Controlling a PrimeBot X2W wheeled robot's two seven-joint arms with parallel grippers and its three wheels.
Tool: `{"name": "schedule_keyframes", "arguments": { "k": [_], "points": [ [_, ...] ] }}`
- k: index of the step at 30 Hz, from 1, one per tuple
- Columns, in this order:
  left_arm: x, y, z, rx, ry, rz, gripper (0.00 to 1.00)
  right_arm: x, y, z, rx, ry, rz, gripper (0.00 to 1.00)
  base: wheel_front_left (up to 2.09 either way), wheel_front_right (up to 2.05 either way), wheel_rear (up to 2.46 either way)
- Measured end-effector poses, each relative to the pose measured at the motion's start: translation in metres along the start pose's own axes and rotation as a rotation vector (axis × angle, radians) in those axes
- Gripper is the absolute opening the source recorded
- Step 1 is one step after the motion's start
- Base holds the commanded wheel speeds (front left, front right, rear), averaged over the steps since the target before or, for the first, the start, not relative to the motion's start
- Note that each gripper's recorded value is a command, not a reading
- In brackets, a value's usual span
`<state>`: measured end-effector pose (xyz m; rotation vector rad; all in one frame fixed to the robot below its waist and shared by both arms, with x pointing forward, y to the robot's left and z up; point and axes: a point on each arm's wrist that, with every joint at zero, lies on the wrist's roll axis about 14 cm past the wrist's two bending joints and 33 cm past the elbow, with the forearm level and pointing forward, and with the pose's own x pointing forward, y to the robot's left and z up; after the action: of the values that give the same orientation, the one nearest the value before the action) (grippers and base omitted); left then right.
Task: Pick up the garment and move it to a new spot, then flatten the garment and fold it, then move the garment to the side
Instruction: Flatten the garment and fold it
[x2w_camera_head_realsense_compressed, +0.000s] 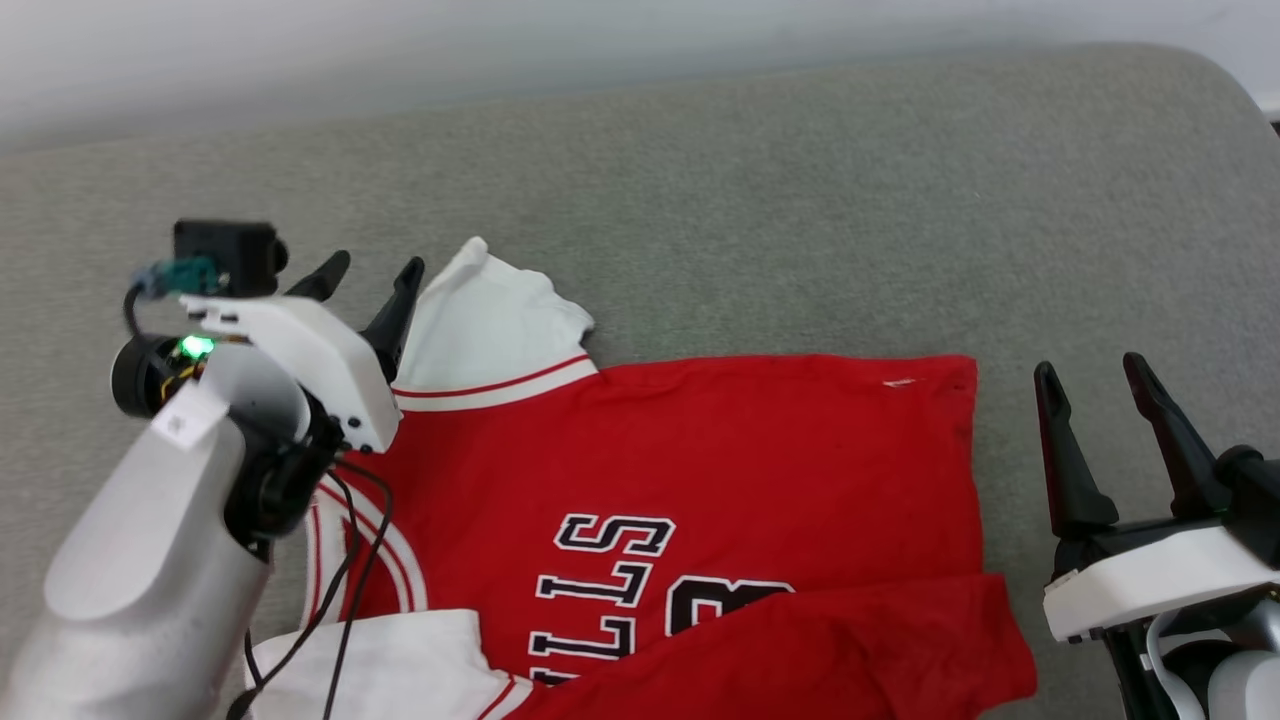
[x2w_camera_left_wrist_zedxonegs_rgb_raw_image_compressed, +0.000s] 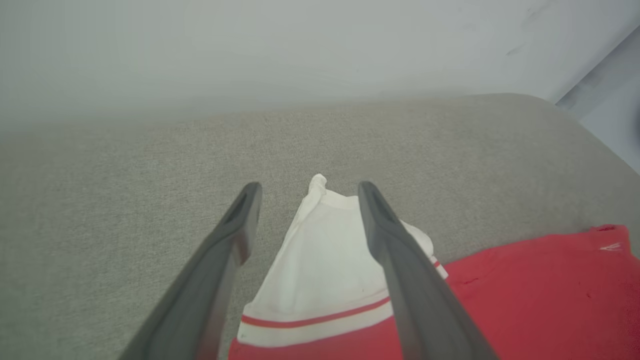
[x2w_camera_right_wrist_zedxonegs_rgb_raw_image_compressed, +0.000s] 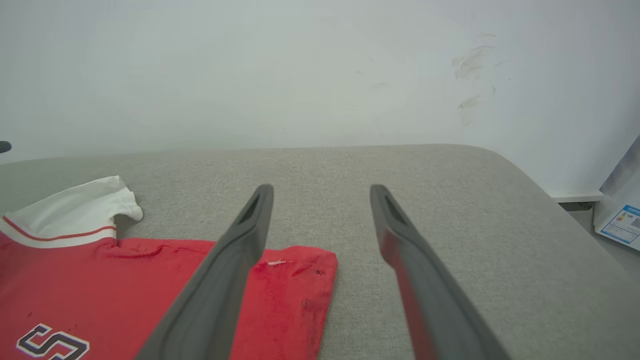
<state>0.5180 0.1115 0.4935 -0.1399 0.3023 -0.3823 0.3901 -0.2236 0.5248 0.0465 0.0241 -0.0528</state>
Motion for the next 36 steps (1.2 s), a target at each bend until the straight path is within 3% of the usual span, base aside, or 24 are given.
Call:
{"name": "schedule_keyframes", "arguments": {
  "k": [9,23,24,26,36],
  "points": [
    [0.047,-0.005,-0.048,-0.016,0.441,-0.105,1.0,0.0,-0.023,-0.024,0.045,0.048,-0.074,1.0,0.0,0.0,0.0],
    [0.083,0.003,-0.11,0.072,0.819,-0.12,1.0,-0.01,-0.052,-0.064,0.09,0.128,-0.177,1.0,0.0,0.0,0.0],
    [0.083,0.002,-0.113,0.062,0.845,-0.121,0.42,-0.011,-0.053,-0.067,0.093,0.136,-0.183,1.0,0.0,0.0,0.0],
    [0.083,0.002,-0.117,0.058,0.874,-0.117,0.0,-0.012,-0.055,-0.07,0.095,0.147,-0.19,1.0,0.0,0.0,0.0],
    [0.08,-0.001,-0.108,0.031,0.796,-0.108,0.0,0.0,-0.042,-0.082,0.17,0.237,-0.145,1.0,0.0,0.0,0.0]
  ]
}}
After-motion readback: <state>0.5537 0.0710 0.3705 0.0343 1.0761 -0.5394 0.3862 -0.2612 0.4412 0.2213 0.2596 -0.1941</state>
